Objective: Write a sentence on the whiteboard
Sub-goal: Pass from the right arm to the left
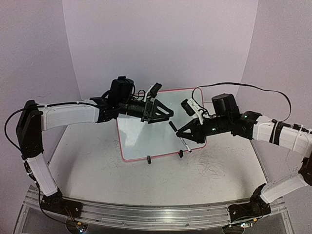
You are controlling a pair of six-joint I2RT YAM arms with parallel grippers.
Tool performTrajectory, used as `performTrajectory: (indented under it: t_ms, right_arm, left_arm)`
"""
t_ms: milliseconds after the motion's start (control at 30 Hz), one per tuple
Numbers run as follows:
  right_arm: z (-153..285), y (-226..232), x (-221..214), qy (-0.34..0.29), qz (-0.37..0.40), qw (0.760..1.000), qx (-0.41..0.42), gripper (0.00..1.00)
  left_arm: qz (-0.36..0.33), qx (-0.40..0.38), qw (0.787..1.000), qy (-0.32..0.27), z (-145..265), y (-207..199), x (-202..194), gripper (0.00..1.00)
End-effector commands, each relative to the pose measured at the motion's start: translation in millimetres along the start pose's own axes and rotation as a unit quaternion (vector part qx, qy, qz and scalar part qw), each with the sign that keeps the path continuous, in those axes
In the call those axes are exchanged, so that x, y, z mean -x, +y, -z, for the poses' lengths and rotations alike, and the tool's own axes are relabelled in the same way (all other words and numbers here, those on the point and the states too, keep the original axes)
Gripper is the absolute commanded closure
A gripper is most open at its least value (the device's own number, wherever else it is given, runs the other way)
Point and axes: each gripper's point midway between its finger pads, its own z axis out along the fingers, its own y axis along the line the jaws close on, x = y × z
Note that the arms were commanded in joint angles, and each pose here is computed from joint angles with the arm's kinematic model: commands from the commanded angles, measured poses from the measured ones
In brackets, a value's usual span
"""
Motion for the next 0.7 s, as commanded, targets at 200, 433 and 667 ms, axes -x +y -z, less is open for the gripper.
performTrajectory:
  t_ms: [200, 433, 667]
  right_arm:
    - [-5, 11, 24, -0.023, 0.042, 0.999, 0.006, 1.00]
    - [-11, 7, 22, -0.018, 0.040, 0.999, -0.003, 1.00]
    - [-15, 4, 20, -0.013, 0.037, 0.999, -0.005, 1.00]
  left_arm:
    - [0.017, 0.007, 0.999, 0.048, -24, 8, -25, 0.57]
    - [0.000, 0.027, 0.998, 0.059, -26, 10, -31, 0.64]
    - [-0.010, 0.036, 0.998, 0.053, -22, 9, -29, 0.70]
